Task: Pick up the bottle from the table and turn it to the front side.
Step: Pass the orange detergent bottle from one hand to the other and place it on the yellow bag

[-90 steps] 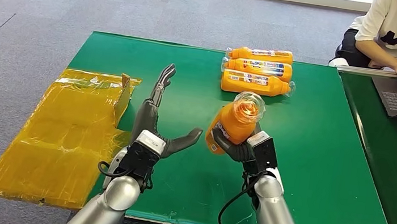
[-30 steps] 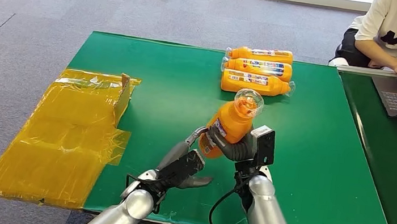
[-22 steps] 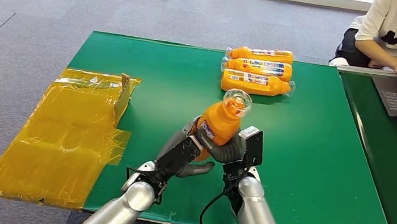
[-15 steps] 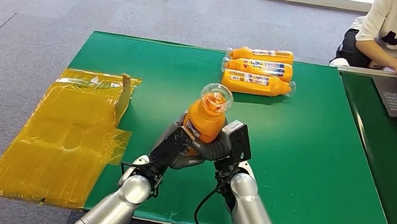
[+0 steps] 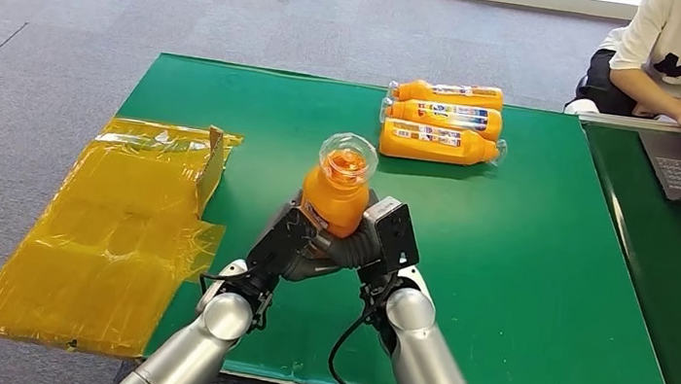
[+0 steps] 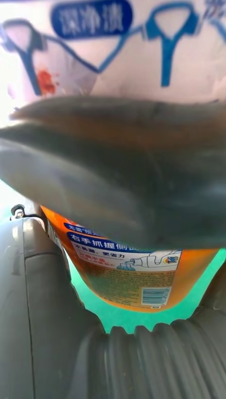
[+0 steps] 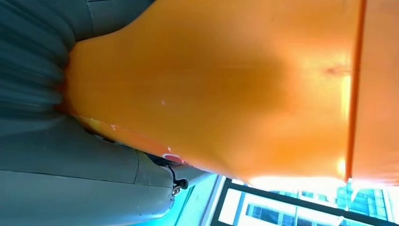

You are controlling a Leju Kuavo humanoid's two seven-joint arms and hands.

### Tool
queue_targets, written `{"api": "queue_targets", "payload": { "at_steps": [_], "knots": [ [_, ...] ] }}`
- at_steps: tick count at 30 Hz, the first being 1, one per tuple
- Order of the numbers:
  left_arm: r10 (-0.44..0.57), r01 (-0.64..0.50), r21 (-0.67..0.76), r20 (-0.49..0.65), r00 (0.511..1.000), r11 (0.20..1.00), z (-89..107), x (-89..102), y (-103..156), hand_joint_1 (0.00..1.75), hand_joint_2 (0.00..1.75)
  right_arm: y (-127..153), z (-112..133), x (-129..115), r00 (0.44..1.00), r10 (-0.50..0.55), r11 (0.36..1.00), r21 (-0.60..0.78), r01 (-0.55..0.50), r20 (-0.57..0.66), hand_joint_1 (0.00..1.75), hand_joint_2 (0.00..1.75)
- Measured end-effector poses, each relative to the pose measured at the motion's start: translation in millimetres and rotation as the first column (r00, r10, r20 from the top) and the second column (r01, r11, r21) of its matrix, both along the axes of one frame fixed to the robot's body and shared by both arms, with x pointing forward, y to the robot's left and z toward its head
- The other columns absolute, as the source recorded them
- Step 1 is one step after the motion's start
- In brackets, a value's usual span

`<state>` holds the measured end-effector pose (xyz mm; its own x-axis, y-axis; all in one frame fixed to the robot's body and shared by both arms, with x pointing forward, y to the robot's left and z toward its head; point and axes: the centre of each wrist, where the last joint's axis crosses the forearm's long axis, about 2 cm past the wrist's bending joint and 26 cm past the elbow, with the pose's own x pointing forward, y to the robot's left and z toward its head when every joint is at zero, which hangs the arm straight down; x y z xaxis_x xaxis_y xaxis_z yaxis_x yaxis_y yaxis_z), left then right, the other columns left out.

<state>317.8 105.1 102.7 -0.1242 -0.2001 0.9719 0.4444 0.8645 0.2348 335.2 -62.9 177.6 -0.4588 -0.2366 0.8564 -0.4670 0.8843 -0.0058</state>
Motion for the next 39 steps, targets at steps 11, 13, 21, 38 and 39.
{"api": "queue_targets", "payload": {
  "at_steps": [11, 13, 21, 38, 39],
  "knots": [
    [0.019, -0.019, -0.010, -0.042, 0.999, 1.000, -5.5, 7.4, 1, 0.00, 1.75, 9, 8, 2, 0.999, 0.036, 0.997, 0.064, -0.035, -0.020, 1.75, 1.75],
    [0.015, -0.015, -0.006, -0.051, 0.999, 1.000, -6.6, 8.6, 0, 0.00, 1.75, 9, 8, 3, 0.999, 0.036, 0.997, 0.066, -0.034, -0.023, 1.75, 1.75],
    [-0.009, 0.011, 0.020, -0.077, 0.997, 1.000, -9.1, 12.1, -8, 1.58, 1.75, 6, 5, 6, 0.999, 0.029, 0.998, 0.056, -0.027, -0.030, 1.75, 1.75],
    [-0.040, 0.045, 0.082, -0.070, 0.997, 0.996, -11.2, 15.7, -13, 1.75, 1.75, 1, 0, 8, 0.999, 0.019, 0.999, 0.040, -0.018, -0.031, 1.75, 1.75],
    [-0.039, 0.044, 0.085, -0.068, 0.997, 0.995, -11.2, 15.7, -13, 1.75, 1.75, 1, 0, 8, 0.999, 0.019, 0.999, 0.040, -0.018, -0.031, 1.75, 1.75]
  ]
}}
